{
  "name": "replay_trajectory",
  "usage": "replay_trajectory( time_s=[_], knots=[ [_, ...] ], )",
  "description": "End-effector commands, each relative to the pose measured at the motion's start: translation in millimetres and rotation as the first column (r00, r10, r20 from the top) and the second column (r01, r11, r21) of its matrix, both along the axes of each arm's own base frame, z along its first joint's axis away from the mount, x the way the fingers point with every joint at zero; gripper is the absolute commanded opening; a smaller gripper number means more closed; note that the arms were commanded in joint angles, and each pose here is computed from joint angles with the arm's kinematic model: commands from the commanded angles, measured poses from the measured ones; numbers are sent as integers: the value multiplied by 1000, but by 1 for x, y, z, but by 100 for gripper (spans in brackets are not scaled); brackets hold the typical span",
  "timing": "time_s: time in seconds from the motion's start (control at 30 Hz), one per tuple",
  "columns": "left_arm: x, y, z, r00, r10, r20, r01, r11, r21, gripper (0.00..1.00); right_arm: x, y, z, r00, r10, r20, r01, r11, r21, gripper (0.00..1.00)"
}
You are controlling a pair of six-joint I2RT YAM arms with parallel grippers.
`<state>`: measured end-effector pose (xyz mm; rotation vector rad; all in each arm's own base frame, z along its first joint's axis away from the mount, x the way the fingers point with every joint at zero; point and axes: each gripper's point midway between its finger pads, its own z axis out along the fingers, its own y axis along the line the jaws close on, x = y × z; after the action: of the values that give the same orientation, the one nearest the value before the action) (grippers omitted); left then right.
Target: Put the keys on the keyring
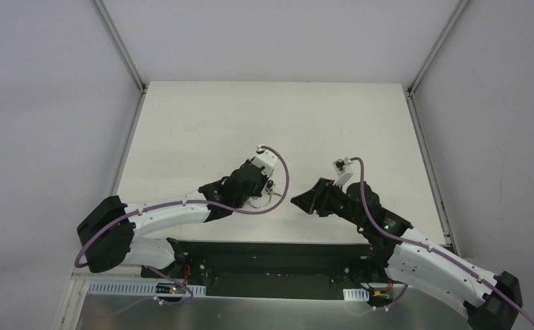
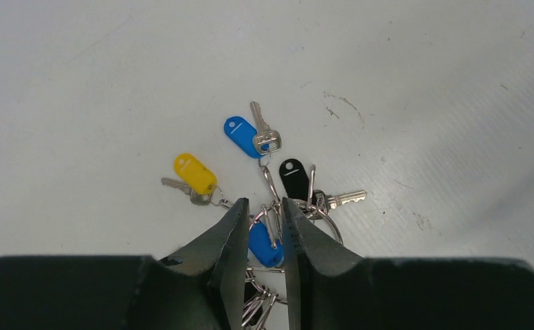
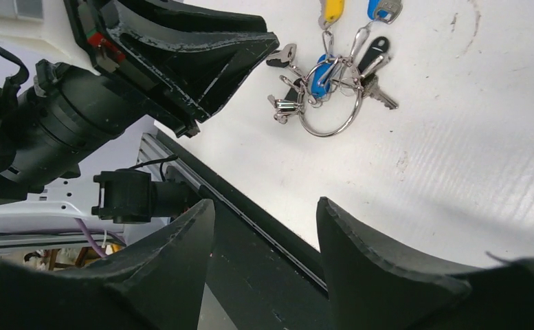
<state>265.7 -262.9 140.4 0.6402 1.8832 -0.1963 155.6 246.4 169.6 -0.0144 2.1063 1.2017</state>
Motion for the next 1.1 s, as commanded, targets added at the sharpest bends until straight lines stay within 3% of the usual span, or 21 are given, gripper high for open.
replay_trajectory(
  time_s=[0.0, 0.17, 0.3, 0.47, 0.53, 0.57, 0.9, 1.07],
  knots=[
    [15, -13, 14, 1000, 25, 0, -25, 999, -44, 25, 9, -7, 8, 998, -53, 44, 53, 999, -12, 60],
    [18, -22, 30, 1000, 3, 18, -1, 998, -66, 42, 19, -19, -6, 992, -124, 34, 127, 988, -89, 65],
    [16, -21, 46, 999, -9, 35, 12, 996, -88, 51, 27, -23, -10, 986, -161, 36, 164, 975, -151, 81],
    [8, -10, 63, 999, 1, 45, 5, 993, -120, 77, 46, -33, -5, 965, -246, 88, 259, 945, -202, 89],
    [4, -4, 73, 998, 3, 56, 5, 990, -143, 97, 51, -31, -2, 965, -238, 105, 257, 938, -232, 91],
    [2, 0, 76, 998, 4, 58, 4, 989, -149, 100, 54, -31, -1, 965, -238, 113, 259, 933, -251, 91],
    [-21, 30, 95, 998, 34, 45, -23, 975, -222, 100, 89, -46, 19, 916, -356, 185, 402, 818, -412, 99],
    [-32, 39, 99, 999, 13, 48, -1, 967, -254, 100, 104, -65, 34, 855, -451, 257, 519, 739, -430, 99]
  ],
)
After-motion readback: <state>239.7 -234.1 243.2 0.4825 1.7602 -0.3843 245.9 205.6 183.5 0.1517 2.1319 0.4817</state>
